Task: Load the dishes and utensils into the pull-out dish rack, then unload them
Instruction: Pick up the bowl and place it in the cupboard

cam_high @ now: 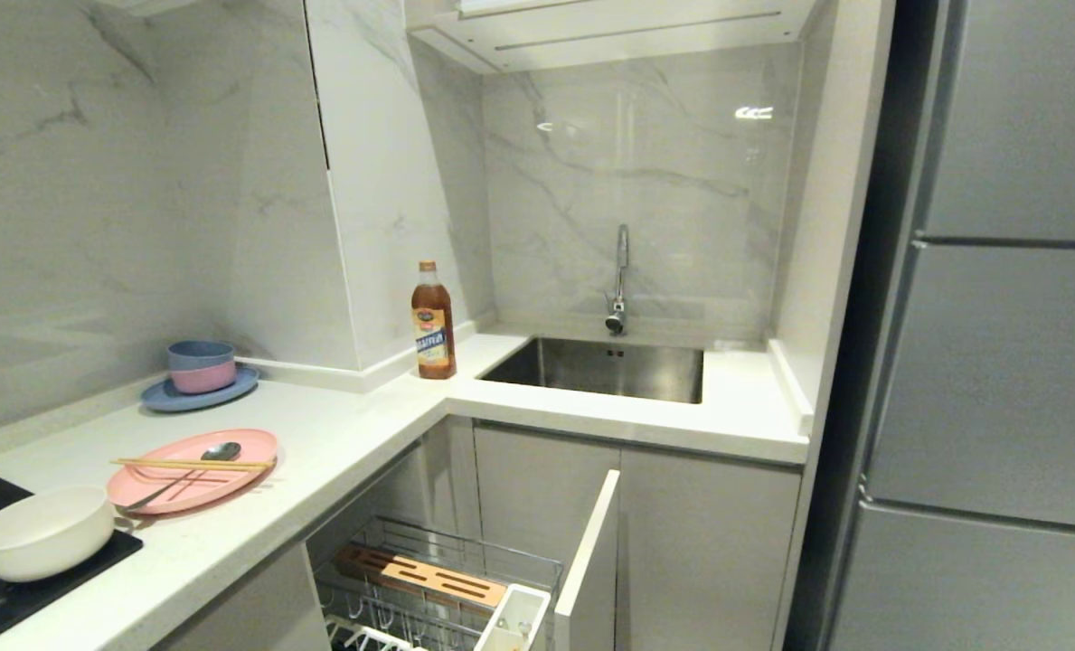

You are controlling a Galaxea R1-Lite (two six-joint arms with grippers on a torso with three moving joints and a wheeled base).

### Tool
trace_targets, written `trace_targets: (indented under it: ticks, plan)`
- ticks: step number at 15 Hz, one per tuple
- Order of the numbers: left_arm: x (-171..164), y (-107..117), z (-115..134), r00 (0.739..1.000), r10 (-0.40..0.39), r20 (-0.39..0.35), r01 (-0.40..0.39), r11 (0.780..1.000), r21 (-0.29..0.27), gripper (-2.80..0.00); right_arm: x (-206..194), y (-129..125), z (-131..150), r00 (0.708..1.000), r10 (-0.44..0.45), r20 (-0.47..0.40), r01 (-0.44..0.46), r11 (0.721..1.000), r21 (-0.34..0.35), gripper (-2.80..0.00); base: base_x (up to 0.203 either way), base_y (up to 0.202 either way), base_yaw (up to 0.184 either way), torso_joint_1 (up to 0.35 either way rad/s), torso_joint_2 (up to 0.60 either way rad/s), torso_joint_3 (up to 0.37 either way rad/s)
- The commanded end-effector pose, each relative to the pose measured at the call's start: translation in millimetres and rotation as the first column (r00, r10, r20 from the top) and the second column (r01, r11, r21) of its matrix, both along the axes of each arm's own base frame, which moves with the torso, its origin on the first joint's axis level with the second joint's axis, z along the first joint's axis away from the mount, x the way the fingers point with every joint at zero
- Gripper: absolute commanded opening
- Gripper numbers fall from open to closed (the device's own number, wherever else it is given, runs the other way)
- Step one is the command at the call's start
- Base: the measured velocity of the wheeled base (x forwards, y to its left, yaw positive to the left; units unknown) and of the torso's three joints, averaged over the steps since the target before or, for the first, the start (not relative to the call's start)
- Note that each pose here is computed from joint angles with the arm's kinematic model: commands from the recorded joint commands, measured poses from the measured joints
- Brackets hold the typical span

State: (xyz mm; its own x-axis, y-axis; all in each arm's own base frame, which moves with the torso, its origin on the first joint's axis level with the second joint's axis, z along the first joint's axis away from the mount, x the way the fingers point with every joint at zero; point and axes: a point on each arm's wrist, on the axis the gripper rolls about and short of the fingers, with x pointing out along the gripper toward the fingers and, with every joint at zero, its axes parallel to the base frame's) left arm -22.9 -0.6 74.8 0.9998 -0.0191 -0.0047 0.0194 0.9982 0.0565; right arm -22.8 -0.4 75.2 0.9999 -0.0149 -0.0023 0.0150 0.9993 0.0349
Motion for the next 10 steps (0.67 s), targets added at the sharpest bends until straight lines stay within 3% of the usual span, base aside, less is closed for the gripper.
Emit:
trace_targets:
  ticks: [1,8,10]
  plan:
    - [0.1,0.0,0.1,1.0,0.001,-0.001,-0.001,1.0,0.0,-2.8,0.2,0.0,-0.8,1.0,0.0,-0.002,0.0,1.0,-0.001,-2.8,0.0,0.0,0.0,0.089,-0.19,-0.079]
    - [0.1,0.0,0.1,1.0,0.001,-0.001,-0.001,1.0,0.0,-2.8,0.3,0.0,-0.7,1.0,0.0,-0.004,0.0,1.0,-0.001,-2.8,0.0,0.0,0.0,0.227,-0.5,-0.269]
    - [0.1,0.0,0.1,1.0,0.001,-0.001,-0.001,1.0,0.0,-2.8,0.1,0.0,-0.4,1.0,0.001,-0.001,-0.001,1.0,-0.001,-2.8,0.0,0.0,0.0,0.103,-0.22,-0.123]
